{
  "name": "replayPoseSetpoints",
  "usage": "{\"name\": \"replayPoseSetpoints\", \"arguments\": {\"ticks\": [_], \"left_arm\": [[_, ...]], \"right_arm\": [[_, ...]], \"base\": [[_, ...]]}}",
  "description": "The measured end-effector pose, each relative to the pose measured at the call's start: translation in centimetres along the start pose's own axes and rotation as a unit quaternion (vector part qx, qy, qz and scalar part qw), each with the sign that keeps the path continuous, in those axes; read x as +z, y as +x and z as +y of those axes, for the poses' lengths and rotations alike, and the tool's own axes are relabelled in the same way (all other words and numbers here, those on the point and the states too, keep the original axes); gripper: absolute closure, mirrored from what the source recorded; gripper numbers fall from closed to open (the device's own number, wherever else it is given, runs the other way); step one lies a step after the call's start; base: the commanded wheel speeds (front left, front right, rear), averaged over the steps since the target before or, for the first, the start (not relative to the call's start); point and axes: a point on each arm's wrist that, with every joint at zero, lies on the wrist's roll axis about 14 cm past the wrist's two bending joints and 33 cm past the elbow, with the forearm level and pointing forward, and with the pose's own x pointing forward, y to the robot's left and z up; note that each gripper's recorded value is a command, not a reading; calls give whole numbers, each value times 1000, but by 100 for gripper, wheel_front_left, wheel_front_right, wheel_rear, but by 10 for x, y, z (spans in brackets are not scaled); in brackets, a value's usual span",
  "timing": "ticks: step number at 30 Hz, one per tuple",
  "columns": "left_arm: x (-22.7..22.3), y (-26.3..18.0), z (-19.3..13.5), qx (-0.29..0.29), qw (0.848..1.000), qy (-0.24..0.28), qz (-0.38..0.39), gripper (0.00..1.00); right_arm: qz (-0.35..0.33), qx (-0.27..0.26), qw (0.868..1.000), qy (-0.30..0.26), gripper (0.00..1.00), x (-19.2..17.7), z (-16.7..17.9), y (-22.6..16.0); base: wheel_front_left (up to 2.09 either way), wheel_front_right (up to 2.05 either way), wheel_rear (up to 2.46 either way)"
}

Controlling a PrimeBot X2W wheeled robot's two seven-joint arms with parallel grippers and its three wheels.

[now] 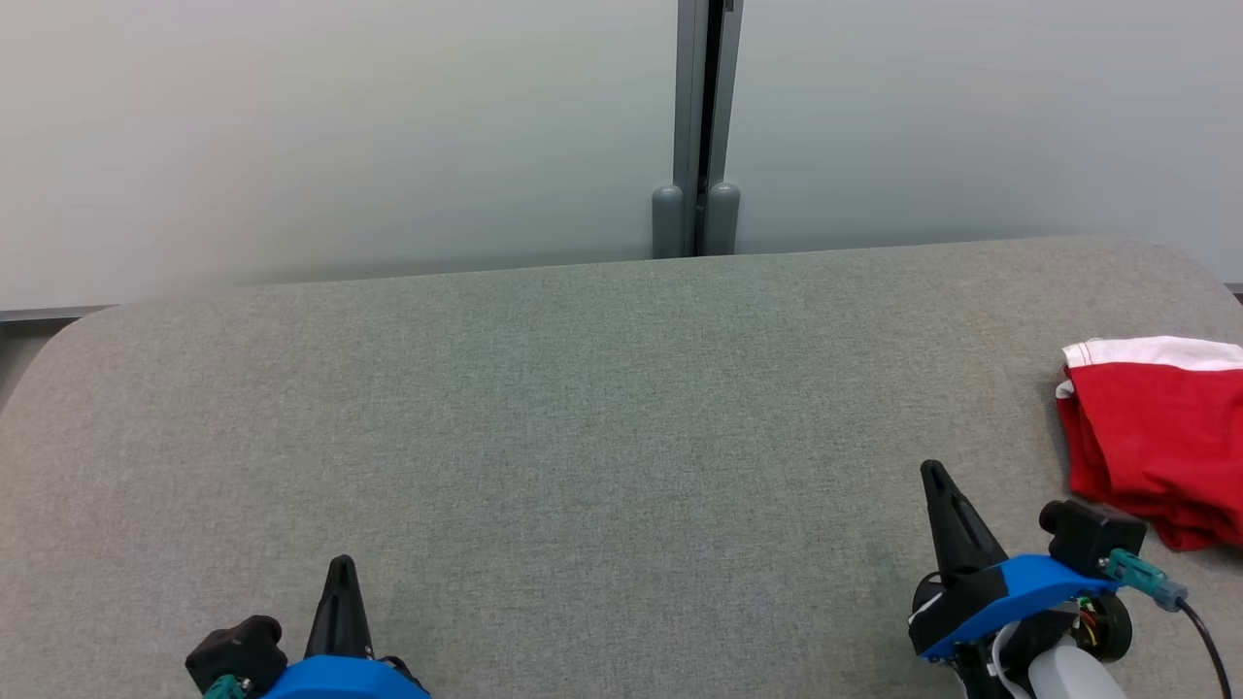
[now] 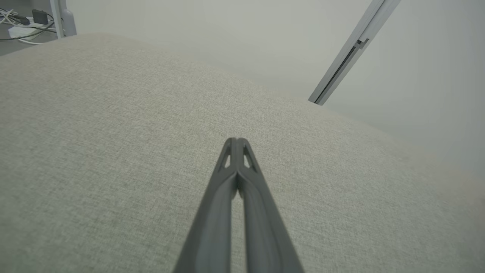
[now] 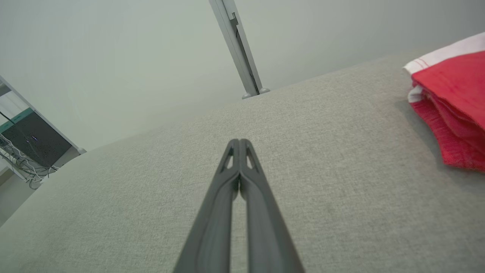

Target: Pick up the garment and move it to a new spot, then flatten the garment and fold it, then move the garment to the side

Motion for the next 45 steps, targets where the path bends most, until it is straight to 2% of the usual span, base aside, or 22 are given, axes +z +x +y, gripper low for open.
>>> {"name": "replayPoseSetpoints", "arguments": {"ticks": [9, 21, 45], "left_arm": [[6, 3, 4, 7, 997, -79, 4, 100], [15, 8, 7, 7, 985, -171, 4, 100], [35, 14, 8, -10, 947, -320, -6, 100]], "right_arm": [[-6, -15, 997, 76, 100, 5, -5, -1], [-15, -25, 986, 167, 100, 12, -10, -2], [-26, -30, 948, 315, 100, 21, -17, -5]], "base": [[0, 0, 0], [0, 0, 0], [0, 0, 0]]}}
